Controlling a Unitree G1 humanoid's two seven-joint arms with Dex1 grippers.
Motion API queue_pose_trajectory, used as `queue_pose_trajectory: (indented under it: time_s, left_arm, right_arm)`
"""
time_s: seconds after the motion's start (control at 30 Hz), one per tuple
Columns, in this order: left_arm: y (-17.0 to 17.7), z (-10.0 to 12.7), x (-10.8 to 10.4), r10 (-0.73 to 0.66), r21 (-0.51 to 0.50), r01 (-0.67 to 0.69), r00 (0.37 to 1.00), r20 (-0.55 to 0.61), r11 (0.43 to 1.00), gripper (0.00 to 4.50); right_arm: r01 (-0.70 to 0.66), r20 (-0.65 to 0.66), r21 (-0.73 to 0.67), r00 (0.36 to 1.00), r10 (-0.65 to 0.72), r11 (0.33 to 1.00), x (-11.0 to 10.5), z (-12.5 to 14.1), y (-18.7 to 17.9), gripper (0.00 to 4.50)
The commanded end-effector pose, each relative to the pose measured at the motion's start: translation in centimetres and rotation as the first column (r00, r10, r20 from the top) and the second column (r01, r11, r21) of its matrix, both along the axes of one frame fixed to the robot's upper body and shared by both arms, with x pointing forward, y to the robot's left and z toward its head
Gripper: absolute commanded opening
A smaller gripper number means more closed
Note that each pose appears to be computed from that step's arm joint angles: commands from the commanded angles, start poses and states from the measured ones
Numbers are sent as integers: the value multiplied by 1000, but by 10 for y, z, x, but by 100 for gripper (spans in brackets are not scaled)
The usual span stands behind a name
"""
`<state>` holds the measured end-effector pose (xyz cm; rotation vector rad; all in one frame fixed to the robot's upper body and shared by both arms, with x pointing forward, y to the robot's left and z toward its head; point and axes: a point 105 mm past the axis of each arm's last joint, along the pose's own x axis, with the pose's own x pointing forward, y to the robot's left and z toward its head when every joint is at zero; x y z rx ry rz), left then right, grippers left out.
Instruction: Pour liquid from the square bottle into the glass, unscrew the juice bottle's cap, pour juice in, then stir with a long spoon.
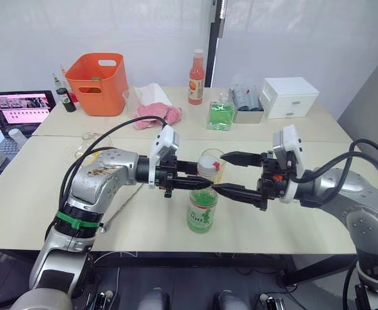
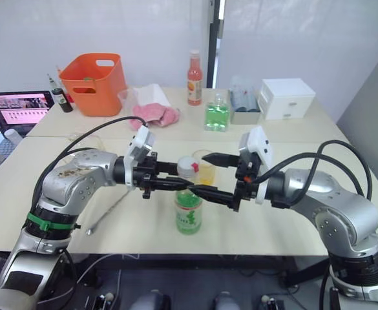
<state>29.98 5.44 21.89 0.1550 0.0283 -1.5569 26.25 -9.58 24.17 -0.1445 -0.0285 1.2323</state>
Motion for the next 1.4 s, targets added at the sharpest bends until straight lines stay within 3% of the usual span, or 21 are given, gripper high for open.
queue_pose_trajectory:
  time_s: [0.03,0.5,0.8,0.93,1.1,1.23,1.4]
  left_arm:
    - [-1,8,-2,-12,-23,14,997,77,1000,147]
    - [-1,1,2,1,-16,1,991,131,1000,147]
    - [0,-2,2,0,0,0,991,135,1000,147]
    - [0,-3,1,-2,8,1,991,137,1000,147]
    - [3,-6,1,-7,26,3,989,145,1000,147]
    - [5,-10,-2,-18,43,12,989,149,999,147]
    - [5,-11,-5,-25,47,18,988,151,999,147]
  right_arm:
    - [12,78,1,997,-12,1000,-3,16,-1,450]
    - [62,111,-27,992,-58,998,6,16,22,450]
    - [50,99,-23,994,-48,998,5,16,25,175]
    - [29,96,-10,995,-28,1000,4,19,26,173]
    - [-168,62,-28,984,170,985,1,21,31,173]
    - [-416,-14,-69,909,416,907,5,17,31,173]
    - [-545,-29,-60,838,544,836,25,31,38,173]
